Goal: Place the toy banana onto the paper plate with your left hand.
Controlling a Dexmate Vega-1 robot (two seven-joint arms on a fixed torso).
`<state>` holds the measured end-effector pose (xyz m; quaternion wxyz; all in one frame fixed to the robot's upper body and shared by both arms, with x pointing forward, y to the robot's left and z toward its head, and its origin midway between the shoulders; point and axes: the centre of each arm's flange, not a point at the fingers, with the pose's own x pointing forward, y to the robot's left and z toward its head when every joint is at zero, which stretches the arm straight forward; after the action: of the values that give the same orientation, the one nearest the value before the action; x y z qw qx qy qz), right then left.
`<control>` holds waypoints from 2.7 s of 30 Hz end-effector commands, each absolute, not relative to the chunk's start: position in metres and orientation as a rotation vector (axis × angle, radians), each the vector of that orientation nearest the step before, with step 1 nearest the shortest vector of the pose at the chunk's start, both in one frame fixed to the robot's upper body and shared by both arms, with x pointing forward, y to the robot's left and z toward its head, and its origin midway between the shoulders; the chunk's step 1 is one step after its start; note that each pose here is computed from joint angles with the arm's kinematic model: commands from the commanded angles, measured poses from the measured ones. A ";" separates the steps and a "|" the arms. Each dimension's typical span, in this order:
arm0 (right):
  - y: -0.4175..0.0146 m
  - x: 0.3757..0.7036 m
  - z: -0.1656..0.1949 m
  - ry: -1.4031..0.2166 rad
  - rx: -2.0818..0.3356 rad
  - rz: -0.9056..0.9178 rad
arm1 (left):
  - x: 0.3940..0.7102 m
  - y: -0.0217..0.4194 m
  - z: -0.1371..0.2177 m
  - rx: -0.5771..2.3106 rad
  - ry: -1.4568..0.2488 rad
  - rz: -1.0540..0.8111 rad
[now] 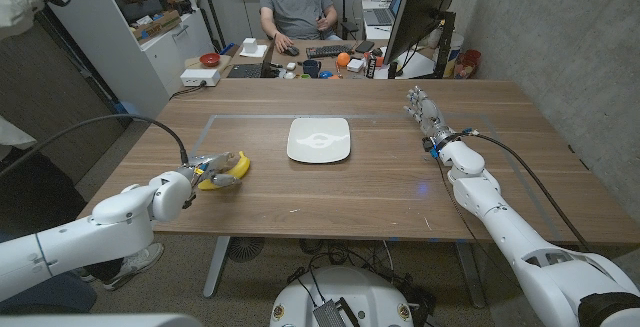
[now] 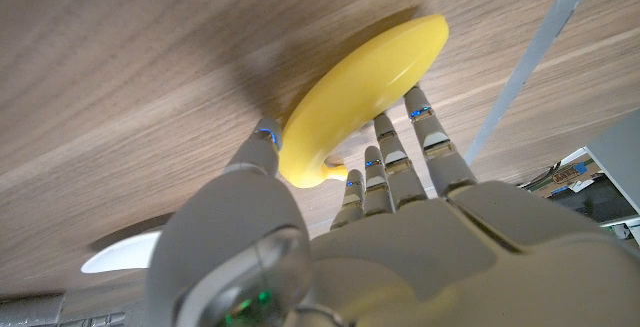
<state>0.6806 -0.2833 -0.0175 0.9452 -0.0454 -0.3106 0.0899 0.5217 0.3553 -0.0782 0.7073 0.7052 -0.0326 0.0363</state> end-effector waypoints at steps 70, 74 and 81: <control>-0.287 0.688 -0.020 -0.623 -0.074 0.168 | 0.495 0.363 -0.039 1.238 -0.141 0.083; -0.288 0.689 -0.021 -0.620 -0.079 0.173 | 0.487 0.364 -0.027 1.244 -0.171 0.124; -0.288 0.690 -0.019 -0.624 -0.068 0.175 | 0.478 0.363 -0.012 1.251 -0.208 0.158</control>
<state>0.6892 -0.2883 -0.0205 0.9475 -0.0366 -0.3062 0.0840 0.4926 0.3652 -0.0364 0.8117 0.5784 -0.0665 0.0465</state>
